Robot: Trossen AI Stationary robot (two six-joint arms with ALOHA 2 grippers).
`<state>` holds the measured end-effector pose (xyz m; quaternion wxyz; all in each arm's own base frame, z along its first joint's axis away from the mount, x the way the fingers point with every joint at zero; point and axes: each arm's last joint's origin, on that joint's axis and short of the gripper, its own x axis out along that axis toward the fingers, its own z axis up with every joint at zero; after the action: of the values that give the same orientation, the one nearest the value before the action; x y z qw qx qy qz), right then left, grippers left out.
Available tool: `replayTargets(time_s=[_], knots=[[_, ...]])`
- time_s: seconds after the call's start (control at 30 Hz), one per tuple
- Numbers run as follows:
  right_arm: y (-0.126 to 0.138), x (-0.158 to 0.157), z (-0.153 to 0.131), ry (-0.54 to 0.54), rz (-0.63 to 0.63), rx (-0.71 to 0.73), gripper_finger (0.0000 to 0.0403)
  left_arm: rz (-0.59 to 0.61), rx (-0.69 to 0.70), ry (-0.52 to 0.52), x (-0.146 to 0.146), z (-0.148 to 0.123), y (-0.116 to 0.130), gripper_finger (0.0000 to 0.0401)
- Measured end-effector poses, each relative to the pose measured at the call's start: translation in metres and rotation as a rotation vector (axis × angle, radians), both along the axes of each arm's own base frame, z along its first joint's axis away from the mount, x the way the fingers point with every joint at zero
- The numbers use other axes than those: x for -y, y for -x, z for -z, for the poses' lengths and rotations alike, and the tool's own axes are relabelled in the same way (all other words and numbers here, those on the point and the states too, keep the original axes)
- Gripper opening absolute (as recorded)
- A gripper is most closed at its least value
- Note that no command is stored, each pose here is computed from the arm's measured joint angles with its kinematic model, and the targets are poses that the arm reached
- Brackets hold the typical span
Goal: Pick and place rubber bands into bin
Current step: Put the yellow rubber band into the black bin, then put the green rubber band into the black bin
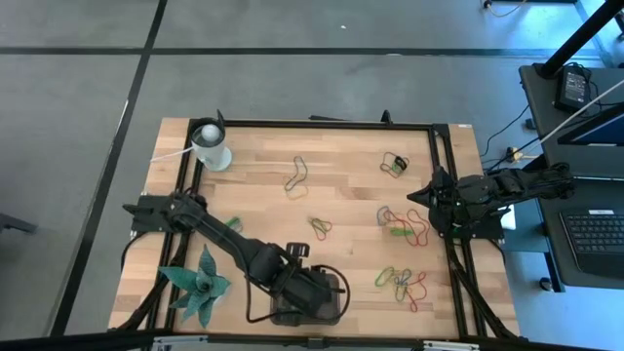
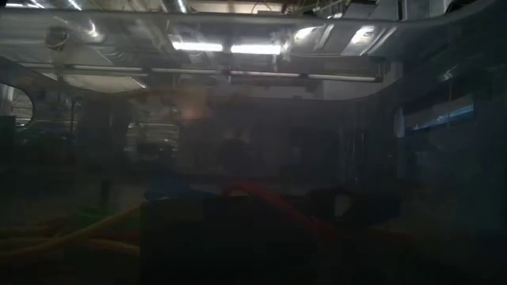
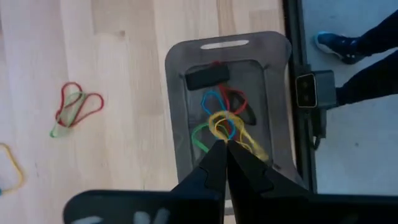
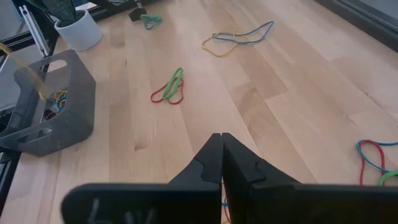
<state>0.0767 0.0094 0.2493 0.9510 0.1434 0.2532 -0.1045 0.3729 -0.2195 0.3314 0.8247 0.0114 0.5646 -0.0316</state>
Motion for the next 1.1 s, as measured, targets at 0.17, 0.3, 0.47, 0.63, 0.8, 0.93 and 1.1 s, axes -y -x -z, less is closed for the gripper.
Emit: replayTargets(time_s=[0.17, 0.3, 0.47, 0.63, 0.8, 0.93, 1.1], knots=[[0.0, 0.0, 0.0, 0.0, 0.0, 0.0, 0.0004, -0.007, -0.042, -0.024, 0.005, 0.02, -0.009, 0.0002], [0.0, 0.0, 0.0, 0.0, 0.0, 0.0, 0.0004, -0.004, -0.092, -0.049, 0.011, 0.044, -0.018, 0.0002], [0.0, 0.0, 0.0, 0.0, 0.0, 0.001, 0.0004, 0.052, -0.155, -0.077, 0.018, 0.076, -0.03, 0.0002], [0.0, 0.0, 0.0, 0.0, 0.0, 0.001, 0.0004, 0.065, -0.192, -0.102, 0.024, 0.105, -0.039, 0.0002], [0.0, 0.0, 0.0, 0.0, 0.0, 0.001, 0.0004, 0.069, -0.198, -0.112, 0.028, 0.125, -0.046, 0.0002], [0.0, 0.0, 0.0, 0.0, 0.0, 0.001, 0.0004, 0.035, -0.182, -0.132, 0.027, 0.125, -0.047, 0.0011], [0.0, 0.0, 0.0, 0.0, 0.0, 0.001, 0.0004, -0.01, -0.173, -0.138, 0.021, 0.124, -0.049, 0.0046]])
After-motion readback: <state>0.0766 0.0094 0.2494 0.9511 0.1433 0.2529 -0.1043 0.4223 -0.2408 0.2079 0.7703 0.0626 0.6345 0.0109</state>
